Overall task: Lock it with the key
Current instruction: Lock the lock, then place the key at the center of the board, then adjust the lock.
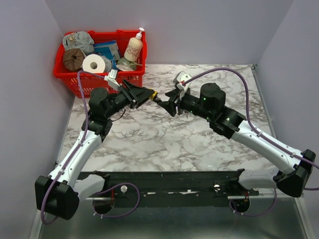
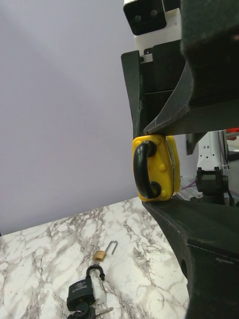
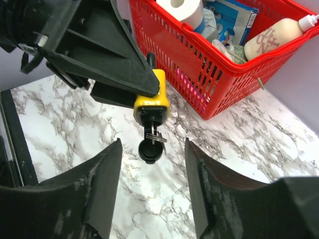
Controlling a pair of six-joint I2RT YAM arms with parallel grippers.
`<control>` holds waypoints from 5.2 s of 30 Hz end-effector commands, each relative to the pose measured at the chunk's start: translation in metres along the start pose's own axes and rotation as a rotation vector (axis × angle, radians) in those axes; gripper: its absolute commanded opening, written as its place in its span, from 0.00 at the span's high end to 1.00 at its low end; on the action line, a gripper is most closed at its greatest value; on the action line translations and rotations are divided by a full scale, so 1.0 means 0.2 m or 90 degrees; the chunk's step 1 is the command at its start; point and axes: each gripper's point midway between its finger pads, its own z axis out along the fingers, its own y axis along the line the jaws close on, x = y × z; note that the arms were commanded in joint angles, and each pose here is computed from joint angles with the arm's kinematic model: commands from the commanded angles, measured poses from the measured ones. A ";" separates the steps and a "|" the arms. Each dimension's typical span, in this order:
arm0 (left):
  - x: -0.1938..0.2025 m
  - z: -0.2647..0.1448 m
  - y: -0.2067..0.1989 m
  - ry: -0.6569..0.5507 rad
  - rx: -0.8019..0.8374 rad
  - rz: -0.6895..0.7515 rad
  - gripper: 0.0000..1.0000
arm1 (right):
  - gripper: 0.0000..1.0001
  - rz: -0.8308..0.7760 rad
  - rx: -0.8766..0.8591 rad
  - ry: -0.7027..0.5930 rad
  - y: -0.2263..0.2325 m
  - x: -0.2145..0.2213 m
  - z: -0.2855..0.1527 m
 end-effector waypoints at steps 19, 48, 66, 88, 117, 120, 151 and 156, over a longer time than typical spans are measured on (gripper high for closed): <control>0.05 -0.07 -0.10 0.009 0.060 0.028 1.00 | 0.54 -0.066 -0.072 -0.006 0.06 -0.02 0.07; -0.21 -0.10 0.01 -0.089 0.001 0.035 1.00 | 0.99 -0.034 -0.061 0.027 0.07 0.10 0.00; -0.28 -0.48 0.12 -0.135 -0.151 0.332 1.00 | 0.99 0.267 -0.132 0.228 0.28 0.63 0.13; -0.20 -0.63 0.37 -0.112 -0.285 0.367 1.00 | 0.99 0.538 -0.087 0.355 0.44 1.16 0.64; -0.28 -0.62 0.43 -0.114 -0.328 0.294 1.00 | 0.99 0.788 0.093 0.395 0.42 1.51 0.87; -0.28 -0.61 0.42 -0.113 -0.322 0.295 1.00 | 0.99 0.777 0.101 0.397 0.41 1.52 0.85; 0.16 -0.55 -0.11 0.184 0.094 0.183 1.00 | 0.00 0.012 -0.244 0.227 0.32 0.60 -0.14; 0.23 -0.59 -0.18 0.224 0.127 0.181 1.00 | 0.00 -0.176 -0.280 0.018 0.35 0.31 -0.29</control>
